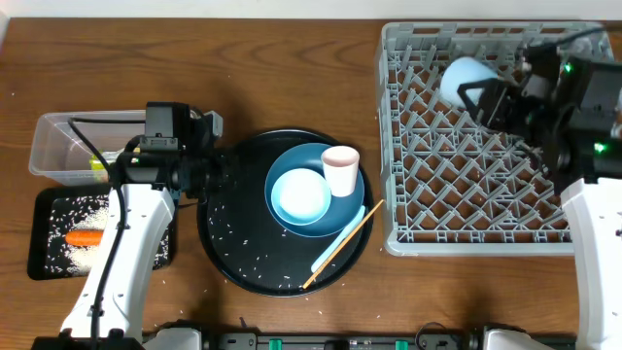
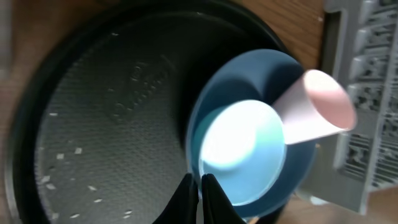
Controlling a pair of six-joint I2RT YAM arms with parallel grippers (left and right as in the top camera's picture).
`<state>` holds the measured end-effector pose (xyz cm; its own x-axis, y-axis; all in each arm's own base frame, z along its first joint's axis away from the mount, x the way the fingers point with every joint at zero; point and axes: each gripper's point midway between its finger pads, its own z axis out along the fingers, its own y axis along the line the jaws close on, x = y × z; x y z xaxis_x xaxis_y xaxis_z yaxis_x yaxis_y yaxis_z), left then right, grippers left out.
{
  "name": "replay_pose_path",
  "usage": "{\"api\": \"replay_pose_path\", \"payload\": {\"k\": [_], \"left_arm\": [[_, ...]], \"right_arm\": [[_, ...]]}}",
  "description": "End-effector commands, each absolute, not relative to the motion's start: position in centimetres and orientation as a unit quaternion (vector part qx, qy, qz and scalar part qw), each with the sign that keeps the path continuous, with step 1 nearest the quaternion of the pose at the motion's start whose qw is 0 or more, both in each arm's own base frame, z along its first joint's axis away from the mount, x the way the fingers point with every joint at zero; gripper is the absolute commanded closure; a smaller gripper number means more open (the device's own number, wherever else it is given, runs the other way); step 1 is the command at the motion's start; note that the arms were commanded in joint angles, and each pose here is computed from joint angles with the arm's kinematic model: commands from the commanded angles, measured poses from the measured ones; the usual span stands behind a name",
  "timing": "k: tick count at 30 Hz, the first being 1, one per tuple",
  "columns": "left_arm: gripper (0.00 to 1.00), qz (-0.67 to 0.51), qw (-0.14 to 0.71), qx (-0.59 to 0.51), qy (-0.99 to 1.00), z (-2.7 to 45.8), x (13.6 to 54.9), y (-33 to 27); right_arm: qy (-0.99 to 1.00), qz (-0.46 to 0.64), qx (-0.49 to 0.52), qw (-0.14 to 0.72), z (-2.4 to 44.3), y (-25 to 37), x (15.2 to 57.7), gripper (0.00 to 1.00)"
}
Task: Sort waste into correct bins and load items into the dishwasher rack
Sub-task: 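Carry the light-blue cup right with the right gripper into the dish rack, then lower the cup upside down into the rack slots with the right gripper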
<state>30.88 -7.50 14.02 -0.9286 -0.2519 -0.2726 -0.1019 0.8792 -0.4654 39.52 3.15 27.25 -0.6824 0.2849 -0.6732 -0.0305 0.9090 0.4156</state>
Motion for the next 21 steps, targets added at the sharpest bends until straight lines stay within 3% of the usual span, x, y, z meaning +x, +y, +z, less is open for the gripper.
{"api": "replay_pose_path", "payload": {"k": [1,6,9,12,14,17,21], "left_arm": [[0.93,-0.182,0.169,-0.098,0.964,13.3,30.9,-5.9],[0.92,-0.154,0.163,-0.105,0.969,12.9,30.5,-5.0],[0.72,-0.154,0.162,-0.106,0.969,12.9,30.5,-5.0],[0.65,-0.154,0.162,-0.106,0.969,12.9,30.5,-5.0],[0.5,-0.154,0.162,-0.106,0.969,12.9,30.5,-5.0],[0.02,-0.154,0.162,-0.106,0.969,12.9,30.5,-5.0],[0.02,-0.154,0.162,-0.106,0.969,12.9,30.5,-5.0]], "right_arm": [[0.904,0.075,0.047,0.418,28.5,1.1,40.0,0.99],[0.935,0.044,0.027,0.352,25.5,2.4,40.7,0.99],[0.957,0.035,0.022,0.288,23.4,2.6,41.2,0.99],[0.969,0.032,0.023,0.242,22.5,2.7,42.1,1.0],[0.974,0.031,0.023,0.225,22.3,2.7,43.0,0.99],[0.975,0.03,0.024,0.217,22.2,2.8,44.1,0.99],[0.978,0.036,0.023,0.202,20.8,3.1,44.9,0.99]]}}
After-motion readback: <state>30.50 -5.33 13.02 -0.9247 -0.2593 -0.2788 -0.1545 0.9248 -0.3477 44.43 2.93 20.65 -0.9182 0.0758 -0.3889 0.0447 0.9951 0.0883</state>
